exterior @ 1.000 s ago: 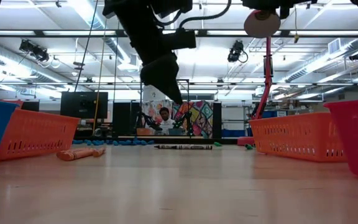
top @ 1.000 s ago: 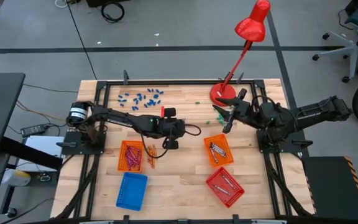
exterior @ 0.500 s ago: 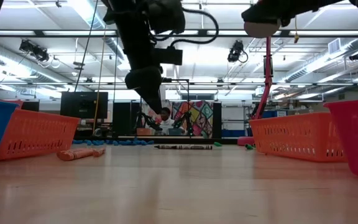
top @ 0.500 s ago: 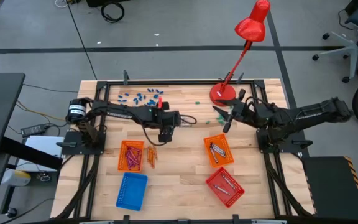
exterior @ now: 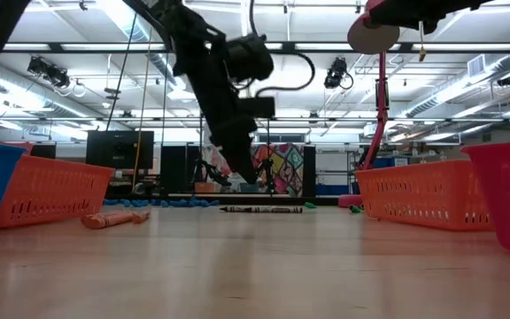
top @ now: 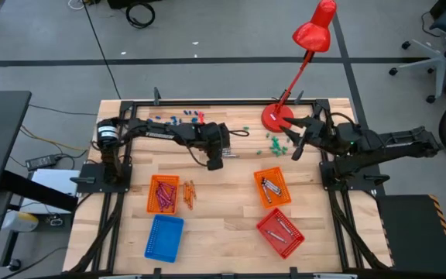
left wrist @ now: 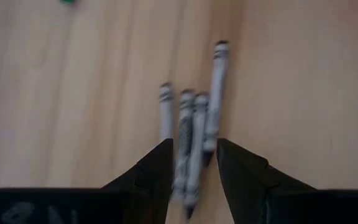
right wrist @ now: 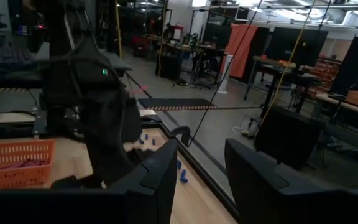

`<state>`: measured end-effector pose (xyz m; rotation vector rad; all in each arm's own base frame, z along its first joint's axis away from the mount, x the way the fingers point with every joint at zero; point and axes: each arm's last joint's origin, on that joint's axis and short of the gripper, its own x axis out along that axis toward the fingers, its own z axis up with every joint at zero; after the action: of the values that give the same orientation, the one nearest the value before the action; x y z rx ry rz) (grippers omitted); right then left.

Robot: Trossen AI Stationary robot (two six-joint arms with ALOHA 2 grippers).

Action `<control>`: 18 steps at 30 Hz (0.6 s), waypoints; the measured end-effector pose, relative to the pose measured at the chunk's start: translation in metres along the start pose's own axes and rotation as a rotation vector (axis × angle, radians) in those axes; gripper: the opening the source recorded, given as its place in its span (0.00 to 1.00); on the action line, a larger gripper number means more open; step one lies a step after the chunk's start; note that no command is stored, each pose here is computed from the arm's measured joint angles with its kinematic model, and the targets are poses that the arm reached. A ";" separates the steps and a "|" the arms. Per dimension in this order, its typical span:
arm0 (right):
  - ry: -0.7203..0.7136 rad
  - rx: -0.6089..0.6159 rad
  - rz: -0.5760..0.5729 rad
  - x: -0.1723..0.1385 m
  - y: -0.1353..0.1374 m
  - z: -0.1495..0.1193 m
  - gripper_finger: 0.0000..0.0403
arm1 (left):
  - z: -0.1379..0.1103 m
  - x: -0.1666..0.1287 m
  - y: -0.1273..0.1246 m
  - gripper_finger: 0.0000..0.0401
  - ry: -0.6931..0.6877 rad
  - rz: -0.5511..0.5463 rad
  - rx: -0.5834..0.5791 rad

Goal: Sort crayons
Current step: Put the black crayon into the right orange bin

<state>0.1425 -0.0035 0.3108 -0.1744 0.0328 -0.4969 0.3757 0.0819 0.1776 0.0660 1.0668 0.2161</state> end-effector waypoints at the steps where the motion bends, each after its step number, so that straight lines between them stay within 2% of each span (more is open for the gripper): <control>1: 0.002 -0.001 0.001 0.000 0.000 0.000 0.35 | 0.000 0.006 -0.002 0.34 -0.009 -0.017 0.011; 9: -0.002 0.001 0.002 0.003 0.002 0.000 0.35 | 0.010 0.032 -0.011 0.34 -0.134 -0.024 0.046; 18: 0.011 -0.008 -0.006 0.005 0.002 -0.002 0.35 | 0.005 0.053 -0.015 0.34 -0.116 -0.029 0.046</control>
<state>0.1480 -0.0048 0.3090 -0.1793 0.0449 -0.5041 0.4067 0.0788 0.1322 0.1027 0.9571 0.1600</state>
